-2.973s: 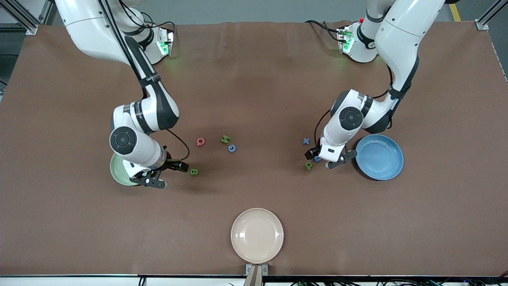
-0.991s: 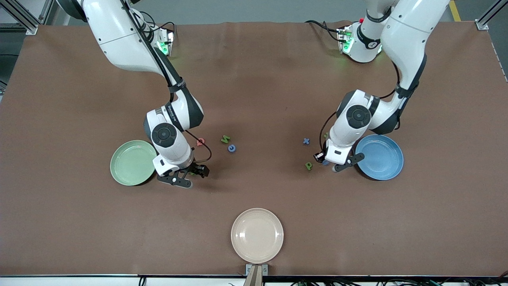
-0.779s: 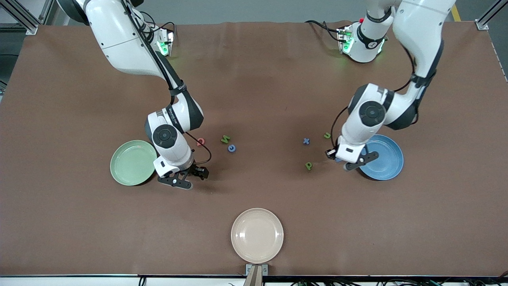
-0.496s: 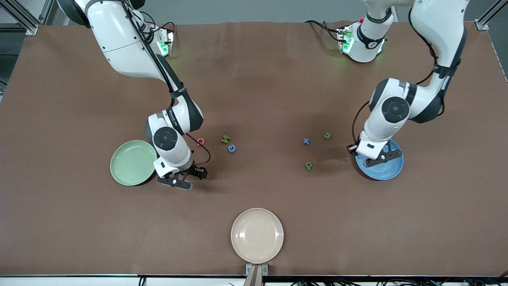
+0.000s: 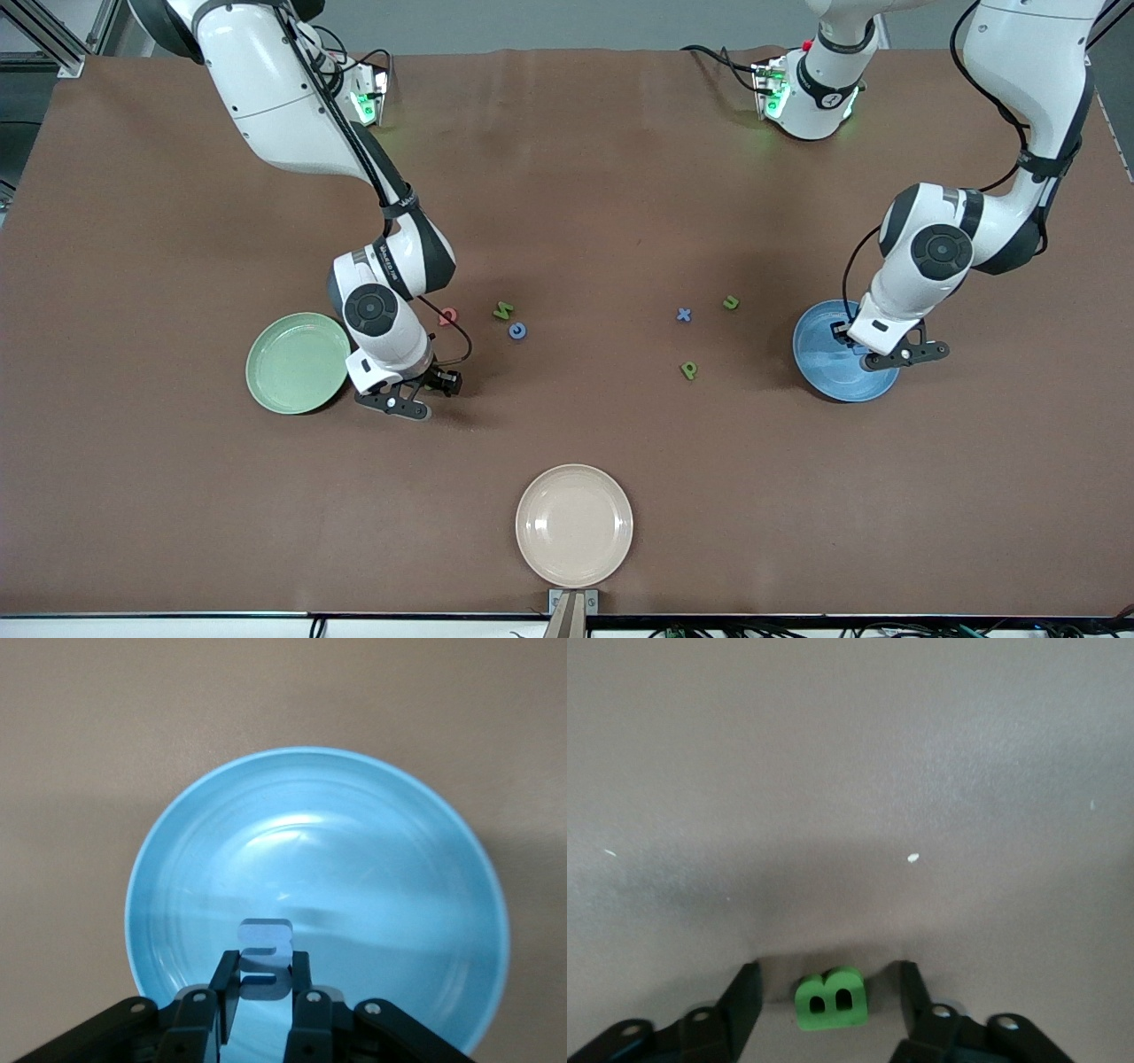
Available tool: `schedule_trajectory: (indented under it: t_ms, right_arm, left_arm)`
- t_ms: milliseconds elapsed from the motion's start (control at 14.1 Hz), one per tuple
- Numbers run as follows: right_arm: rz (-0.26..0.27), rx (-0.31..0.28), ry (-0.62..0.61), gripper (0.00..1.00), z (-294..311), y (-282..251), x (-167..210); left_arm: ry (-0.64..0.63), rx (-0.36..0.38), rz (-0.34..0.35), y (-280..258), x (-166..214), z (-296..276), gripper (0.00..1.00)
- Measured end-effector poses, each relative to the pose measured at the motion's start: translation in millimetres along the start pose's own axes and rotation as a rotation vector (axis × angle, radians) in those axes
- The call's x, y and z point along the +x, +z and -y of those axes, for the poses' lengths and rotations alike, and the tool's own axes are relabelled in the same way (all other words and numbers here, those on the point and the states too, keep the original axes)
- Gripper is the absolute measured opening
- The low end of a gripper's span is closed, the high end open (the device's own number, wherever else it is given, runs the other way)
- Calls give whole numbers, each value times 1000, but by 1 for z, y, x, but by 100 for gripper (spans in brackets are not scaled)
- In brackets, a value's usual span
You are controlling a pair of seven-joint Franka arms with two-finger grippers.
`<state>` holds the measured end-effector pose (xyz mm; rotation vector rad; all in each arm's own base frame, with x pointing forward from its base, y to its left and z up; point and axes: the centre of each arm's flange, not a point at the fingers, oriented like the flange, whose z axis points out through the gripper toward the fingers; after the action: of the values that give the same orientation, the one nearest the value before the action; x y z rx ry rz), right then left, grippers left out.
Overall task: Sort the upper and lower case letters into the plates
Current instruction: 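Release B over the green plate while the left gripper releases m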
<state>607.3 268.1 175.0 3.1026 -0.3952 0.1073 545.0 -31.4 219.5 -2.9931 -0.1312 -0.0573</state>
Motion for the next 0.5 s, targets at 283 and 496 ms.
schedule_trajectory:
  t_ms: [283, 496]
  right_arm:
    - [1, 3, 3, 58, 1, -1, 0]
    - [14, -5, 5, 35, 0, -4, -1]
  left_arm:
    - [72, 14, -6, 23, 0, 14, 28]
    - [86, 22, -9, 26, 1, 18, 28]
